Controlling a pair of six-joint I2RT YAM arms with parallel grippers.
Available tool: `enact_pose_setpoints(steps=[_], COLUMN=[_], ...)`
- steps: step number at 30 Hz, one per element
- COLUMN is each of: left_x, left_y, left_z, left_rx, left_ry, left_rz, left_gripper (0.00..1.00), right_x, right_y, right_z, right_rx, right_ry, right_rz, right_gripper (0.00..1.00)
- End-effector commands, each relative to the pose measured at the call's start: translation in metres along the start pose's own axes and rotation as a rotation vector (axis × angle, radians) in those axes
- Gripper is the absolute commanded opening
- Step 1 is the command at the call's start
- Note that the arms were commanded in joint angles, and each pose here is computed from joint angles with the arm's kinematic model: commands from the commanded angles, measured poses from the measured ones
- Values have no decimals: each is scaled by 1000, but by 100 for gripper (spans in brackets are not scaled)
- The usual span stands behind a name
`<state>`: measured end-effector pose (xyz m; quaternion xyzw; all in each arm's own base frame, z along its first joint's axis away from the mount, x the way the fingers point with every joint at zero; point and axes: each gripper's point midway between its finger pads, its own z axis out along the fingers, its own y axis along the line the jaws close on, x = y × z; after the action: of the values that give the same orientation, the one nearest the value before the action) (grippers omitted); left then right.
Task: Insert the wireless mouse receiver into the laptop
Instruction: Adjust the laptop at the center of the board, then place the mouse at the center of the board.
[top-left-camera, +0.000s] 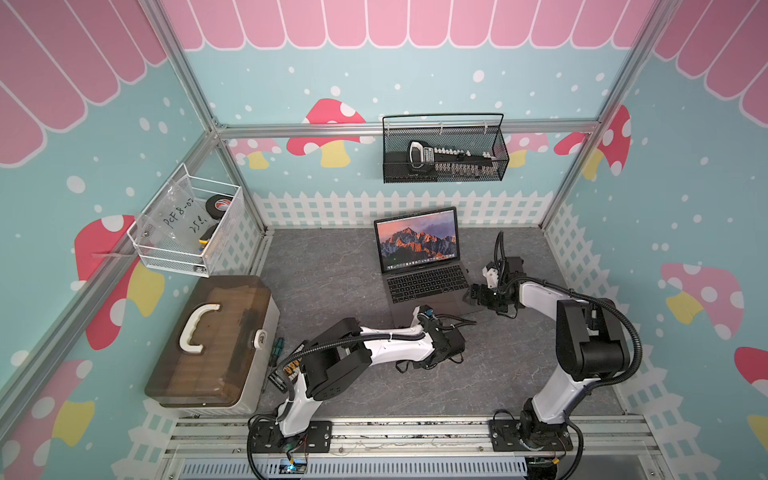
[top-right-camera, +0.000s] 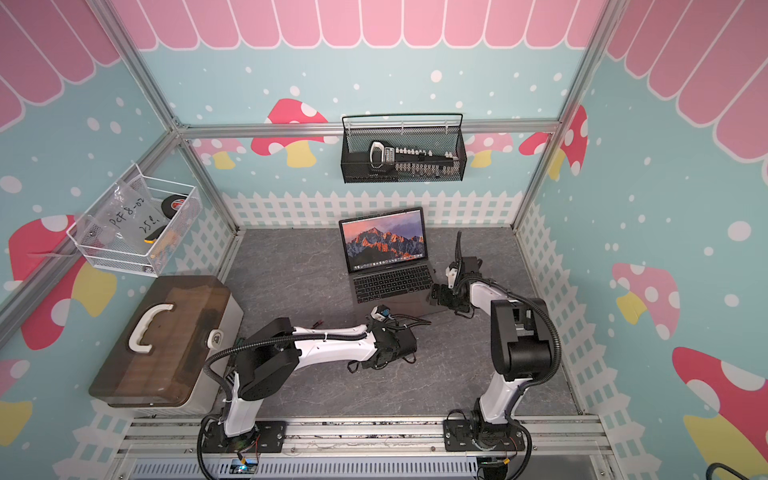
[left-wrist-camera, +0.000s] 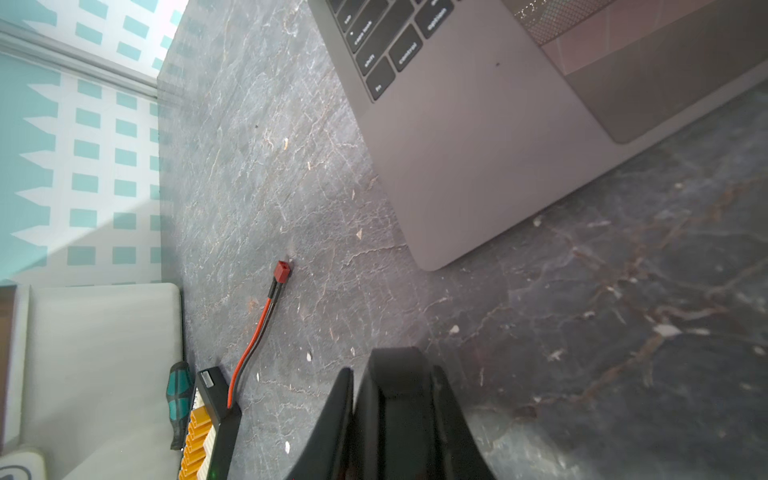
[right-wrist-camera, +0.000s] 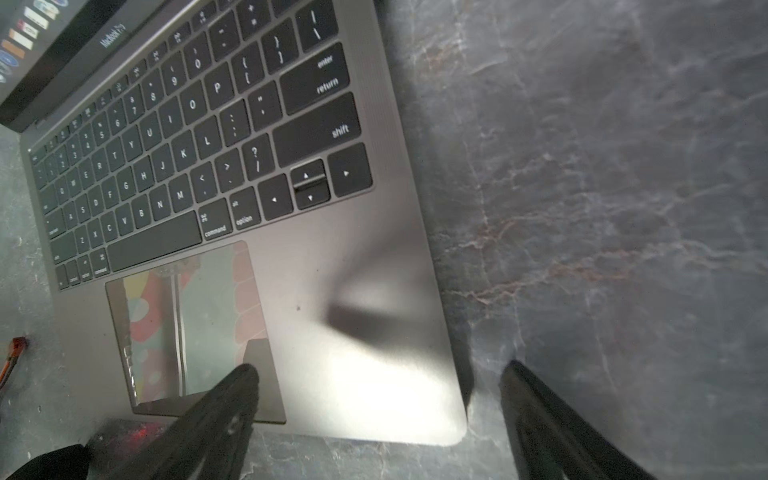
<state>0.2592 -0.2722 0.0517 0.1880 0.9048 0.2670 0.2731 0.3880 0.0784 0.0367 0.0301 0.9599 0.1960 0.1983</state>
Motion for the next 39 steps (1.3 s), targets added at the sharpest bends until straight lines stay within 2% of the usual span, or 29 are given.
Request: enact_pose_setpoints(steps=[1,10,16,20,28,31,39], left_x=[12,8,9,6,-4,-5,-16], left_y=[-28,-36,-42,-47,-69,-71,-70], left_z=[4,1,0,-1,-2,-2,-22], left_rx=[86,120,143,166,225,253,375], left_ry=[65,76,82,84,98,113,115], left_rz=[9,33,49,54,84,73,40], left_gripper=[23,23,24,32,40,43,62], right_x=[16,34,29,19,6,11,35], right_y=[16,67,70,70,36,29,8], right_z=[10,30,36,19,-33,-50,-76], right_rx=[-68,-112,-95,-71,29,59,174], right_ry=[65,113,96,19,-153,-200,-228], right_rz=[-41,-118,-60,-32,115,125,111], right_gripper=[89,86,85,88,90,90,90])
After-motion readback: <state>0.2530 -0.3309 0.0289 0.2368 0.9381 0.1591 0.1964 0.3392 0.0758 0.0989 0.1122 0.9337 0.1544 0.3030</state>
